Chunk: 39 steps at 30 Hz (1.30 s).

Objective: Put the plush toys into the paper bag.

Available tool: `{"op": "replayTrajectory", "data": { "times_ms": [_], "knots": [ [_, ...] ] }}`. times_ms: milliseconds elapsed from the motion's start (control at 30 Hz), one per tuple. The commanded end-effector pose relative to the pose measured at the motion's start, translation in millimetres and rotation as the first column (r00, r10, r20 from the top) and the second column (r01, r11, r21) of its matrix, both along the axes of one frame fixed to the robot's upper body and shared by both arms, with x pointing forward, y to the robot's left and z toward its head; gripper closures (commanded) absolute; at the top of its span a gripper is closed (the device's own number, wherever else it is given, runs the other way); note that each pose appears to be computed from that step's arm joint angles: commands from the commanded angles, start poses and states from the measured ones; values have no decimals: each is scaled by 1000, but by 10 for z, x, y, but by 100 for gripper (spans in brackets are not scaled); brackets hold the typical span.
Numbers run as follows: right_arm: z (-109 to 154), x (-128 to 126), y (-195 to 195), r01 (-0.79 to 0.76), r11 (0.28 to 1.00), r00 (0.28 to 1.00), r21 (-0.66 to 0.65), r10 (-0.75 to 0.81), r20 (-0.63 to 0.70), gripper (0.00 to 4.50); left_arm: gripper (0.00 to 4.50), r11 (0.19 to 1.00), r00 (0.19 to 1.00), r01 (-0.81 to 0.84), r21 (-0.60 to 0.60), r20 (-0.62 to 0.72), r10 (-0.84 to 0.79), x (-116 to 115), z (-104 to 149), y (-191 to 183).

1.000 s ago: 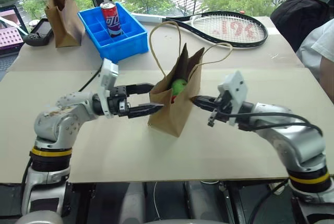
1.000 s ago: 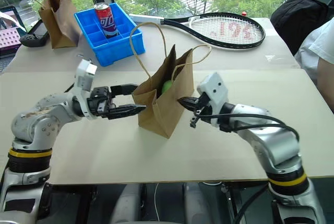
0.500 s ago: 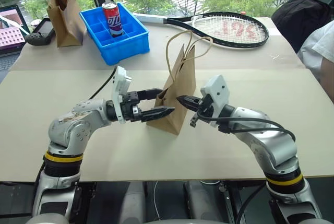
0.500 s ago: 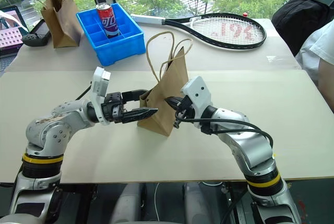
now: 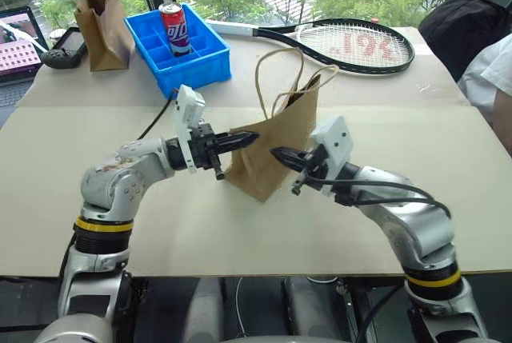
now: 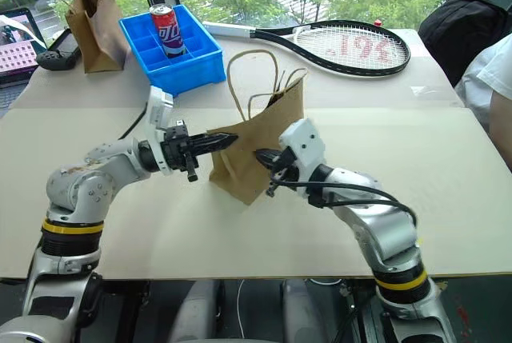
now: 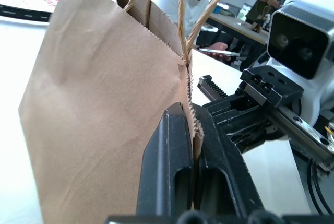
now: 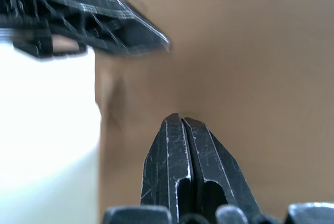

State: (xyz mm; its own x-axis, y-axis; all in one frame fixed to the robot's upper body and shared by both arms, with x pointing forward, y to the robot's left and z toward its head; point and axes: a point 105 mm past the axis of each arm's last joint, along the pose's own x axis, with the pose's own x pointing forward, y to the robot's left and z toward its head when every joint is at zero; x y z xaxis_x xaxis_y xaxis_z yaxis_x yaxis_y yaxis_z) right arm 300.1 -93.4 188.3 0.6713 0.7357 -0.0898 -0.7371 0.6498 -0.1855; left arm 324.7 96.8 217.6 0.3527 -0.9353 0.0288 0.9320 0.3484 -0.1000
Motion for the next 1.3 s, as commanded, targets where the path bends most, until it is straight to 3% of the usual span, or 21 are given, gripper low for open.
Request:
{"op": "replayTrajectory", "data": {
  "times_ms": [33,200,367,500,667,833,867,933,1133,1167,1300],
  "knots": [
    [149,-155,-254,1,1000,1000,9,-1,5,450,446,997,992,78,14,94,-79,13,174,25],
    [-54,-310,-979,179,976,977,-123,-191,-91,450,446,954,939,286,89,175,-297,-42,338,52],
    [-96,-407,-1400,287,936,946,-204,-311,-96,450,446,850,839,508,138,144,-524,-211,387,80],
    [-121,-435,-1525,310,918,936,-247,-341,-92,450,446,812,805,553,188,131,-578,-238,350,76],
    [-138,-433,-1524,303,918,937,-254,-336,-96,450,446,791,812,520,323,100,-575,-168,50,136],
    [-136,-413,-1510,296,920,939,-258,-330,-98,450,446,802,833,515,302,44,-552,-151,-14,215],
    [-135,-407,-1510,294,920,939,-260,-328,-98,450,403,805,836,519,286,25,-548,-163,-2,227],
    [-133,-394,-1515,290,920,940,-264,-325,-100,450,377,810,840,531,248,-24,-543,-216,31,266],
    [-154,-379,-1568,282,921,941,-270,-320,-111,450,160,852,866,497,165,-34,-499,-322,252,461],
    [-155,-380,-1586,279,922,941,-269,-318,-113,450,144,874,886,462,153,-37,-462,-316,296,540],
    [-123,-375,-1624,266,932,948,-246,-299,-109,450,6,948,949,314,57,-51,-311,-306,444,843]
  ]
}}
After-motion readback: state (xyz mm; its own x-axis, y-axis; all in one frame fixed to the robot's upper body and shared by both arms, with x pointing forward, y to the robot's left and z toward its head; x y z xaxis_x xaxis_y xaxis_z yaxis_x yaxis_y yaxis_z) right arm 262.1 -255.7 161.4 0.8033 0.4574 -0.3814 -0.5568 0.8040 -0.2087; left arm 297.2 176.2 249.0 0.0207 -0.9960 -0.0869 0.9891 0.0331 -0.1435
